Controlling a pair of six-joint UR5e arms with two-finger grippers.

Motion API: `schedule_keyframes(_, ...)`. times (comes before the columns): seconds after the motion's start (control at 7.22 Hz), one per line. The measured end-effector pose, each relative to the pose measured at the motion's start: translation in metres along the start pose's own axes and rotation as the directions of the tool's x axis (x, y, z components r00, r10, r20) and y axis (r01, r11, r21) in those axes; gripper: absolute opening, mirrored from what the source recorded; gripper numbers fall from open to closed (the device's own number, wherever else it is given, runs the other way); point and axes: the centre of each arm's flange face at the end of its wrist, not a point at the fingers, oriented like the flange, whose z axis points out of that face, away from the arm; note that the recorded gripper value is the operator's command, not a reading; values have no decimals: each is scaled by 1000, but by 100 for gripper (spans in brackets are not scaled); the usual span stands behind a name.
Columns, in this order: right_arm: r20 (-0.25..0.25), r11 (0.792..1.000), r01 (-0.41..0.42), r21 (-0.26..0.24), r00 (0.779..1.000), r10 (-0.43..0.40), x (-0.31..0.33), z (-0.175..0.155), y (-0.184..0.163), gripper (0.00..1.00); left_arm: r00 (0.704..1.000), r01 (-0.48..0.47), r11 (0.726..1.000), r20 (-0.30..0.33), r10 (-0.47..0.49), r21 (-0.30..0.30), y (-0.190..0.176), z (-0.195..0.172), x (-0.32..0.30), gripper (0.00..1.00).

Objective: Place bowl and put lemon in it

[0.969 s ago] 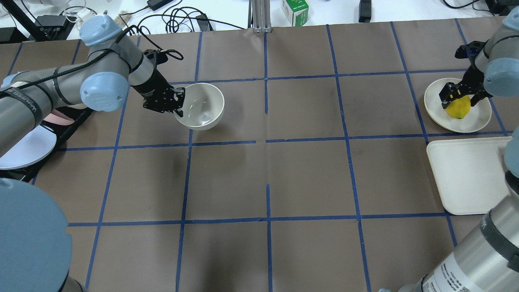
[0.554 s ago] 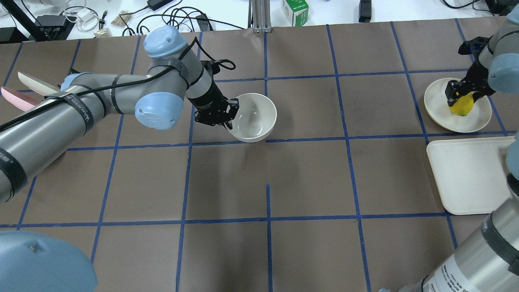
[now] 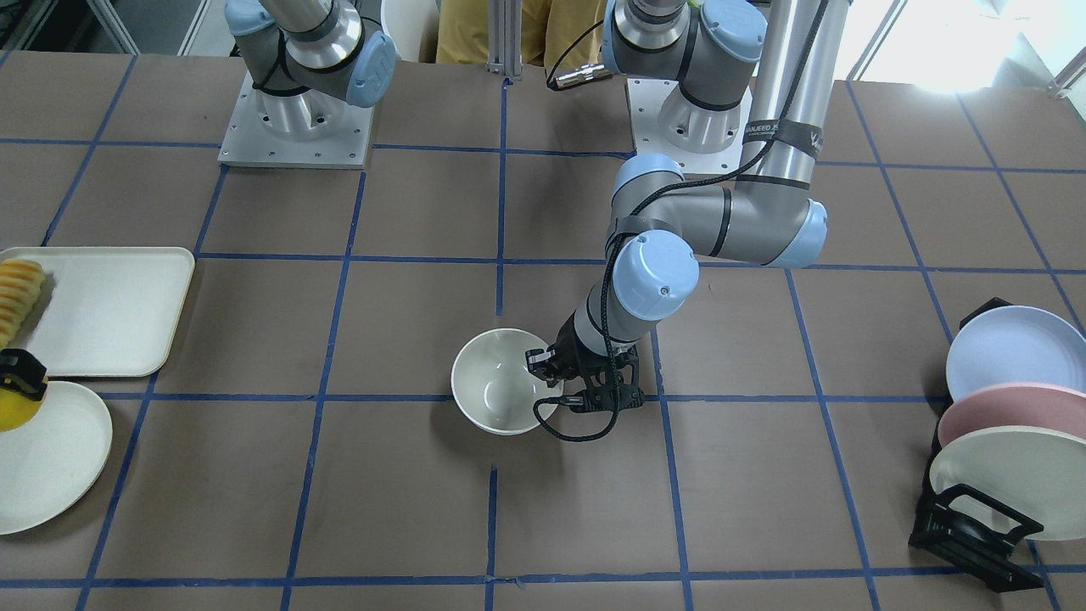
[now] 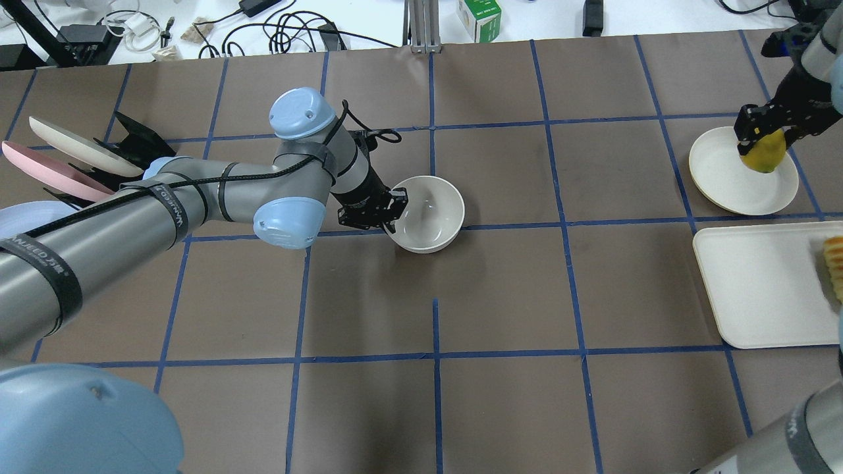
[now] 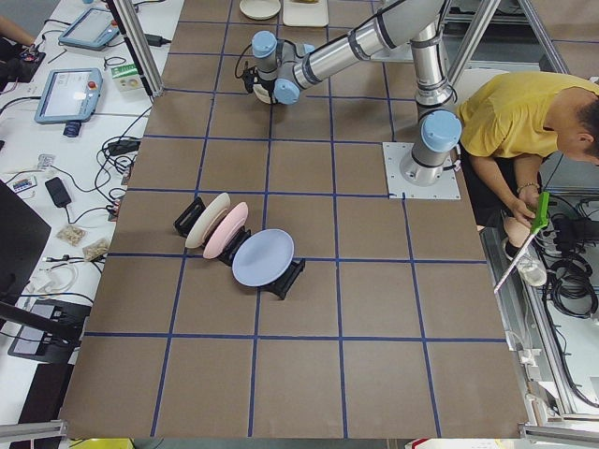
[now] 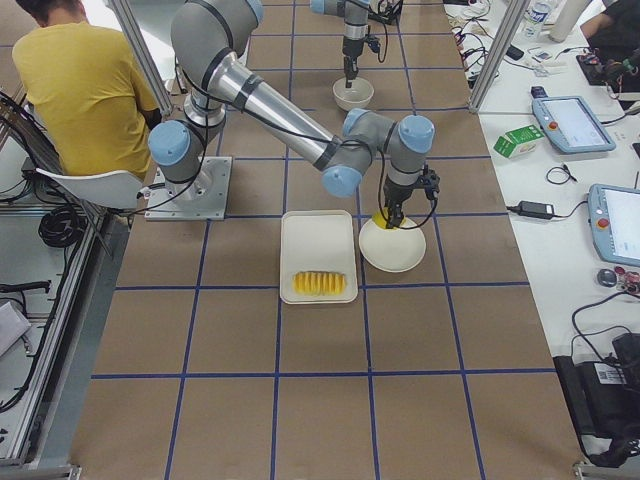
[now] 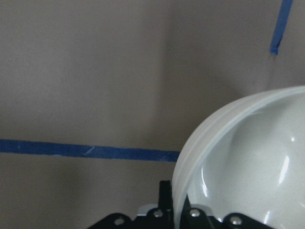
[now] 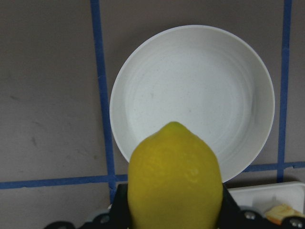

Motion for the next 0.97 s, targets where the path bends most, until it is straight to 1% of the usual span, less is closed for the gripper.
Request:
schedule_keyframes(0.14, 33, 999, -36, -6, 999, 37, -26, -30, 15, 0, 1000, -5, 1000, -1, 5, 22, -2, -7, 1, 100)
schedule_keyframes(0.28, 55, 999, -44, -8, 998, 44, -70, -54, 26, 0, 1000, -21, 997, 20, 19, 69, -7, -31, -2, 100)
schedule_keyframes(0.42, 67, 999, -46, -10, 997, 46, -133, -70, 34, 0, 997, -51, 994, 63, 45, 97, -14, -69, -13, 100)
schedule_keyframes(0.55, 70, 998, -63, -16, 996, 64, -199, -77, 44, 0, 991, -92, 992, 109, 82, 87, -20, -118, -30, 100)
schedule_keyframes(0.69, 70, 997, -75, -15, 995, 76, -258, -75, 53, 0, 979, -136, 989, 160, 127, 50, -23, -173, -52, 100)
schedule_keyframes(0.83, 70, 998, -61, 6, 996, 61, -313, -66, 59, 0, 967, -171, 985, 191, 166, 7, -18, -227, -80, 100)
schedule_keyframes(0.97, 75, 998, -55, 32, 996, 53, -368, -50, 64, 0, 962, -185, 983, 201, 183, -8, -2, -275, -100, 100)
